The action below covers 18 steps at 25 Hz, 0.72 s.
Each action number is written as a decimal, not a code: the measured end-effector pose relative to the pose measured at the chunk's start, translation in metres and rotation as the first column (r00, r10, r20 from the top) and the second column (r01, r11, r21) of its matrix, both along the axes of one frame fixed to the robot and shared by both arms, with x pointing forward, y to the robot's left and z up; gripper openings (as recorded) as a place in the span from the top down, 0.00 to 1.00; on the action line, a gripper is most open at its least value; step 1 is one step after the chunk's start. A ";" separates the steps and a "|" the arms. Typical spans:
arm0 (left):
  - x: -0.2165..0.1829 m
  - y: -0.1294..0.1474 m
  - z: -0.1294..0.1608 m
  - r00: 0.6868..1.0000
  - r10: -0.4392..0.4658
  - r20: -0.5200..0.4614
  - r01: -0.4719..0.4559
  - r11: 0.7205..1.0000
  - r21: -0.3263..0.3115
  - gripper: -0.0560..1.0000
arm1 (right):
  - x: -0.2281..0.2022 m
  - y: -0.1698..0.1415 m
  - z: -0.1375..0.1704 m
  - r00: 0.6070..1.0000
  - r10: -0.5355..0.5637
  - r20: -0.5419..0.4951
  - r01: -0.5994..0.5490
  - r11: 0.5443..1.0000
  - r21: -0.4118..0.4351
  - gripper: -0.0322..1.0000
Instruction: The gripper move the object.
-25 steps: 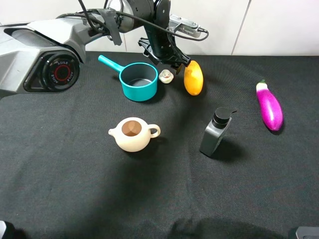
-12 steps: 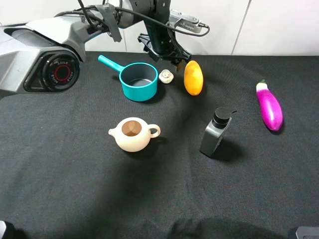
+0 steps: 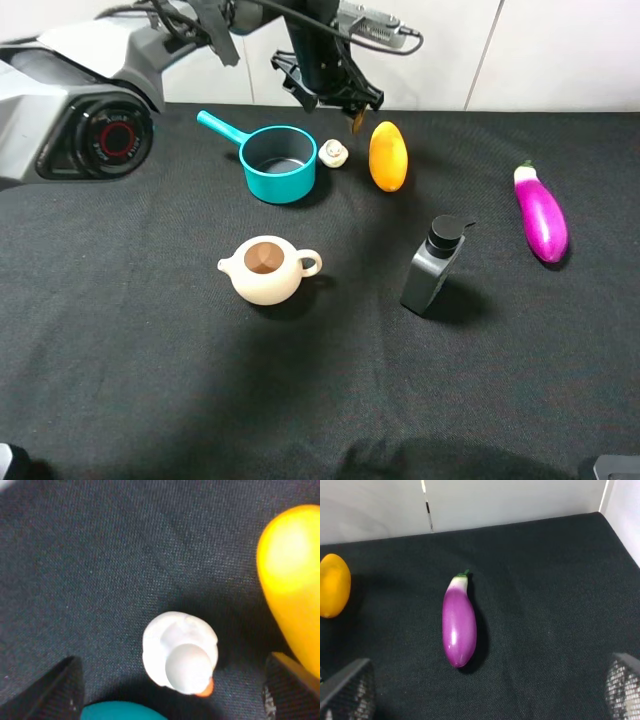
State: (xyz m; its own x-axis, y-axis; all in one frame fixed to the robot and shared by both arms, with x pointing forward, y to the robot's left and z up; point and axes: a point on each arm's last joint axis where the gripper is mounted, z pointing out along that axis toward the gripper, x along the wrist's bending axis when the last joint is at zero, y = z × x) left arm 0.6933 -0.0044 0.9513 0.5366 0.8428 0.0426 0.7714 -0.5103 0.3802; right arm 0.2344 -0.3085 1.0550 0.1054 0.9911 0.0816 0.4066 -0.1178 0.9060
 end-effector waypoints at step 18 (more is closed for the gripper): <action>-0.028 0.001 0.077 0.999 -0.033 0.025 0.033 0.999 -0.011 0.22 | 0.000 0.000 0.000 1.000 0.000 0.000 0.000 1.000 0.000 0.30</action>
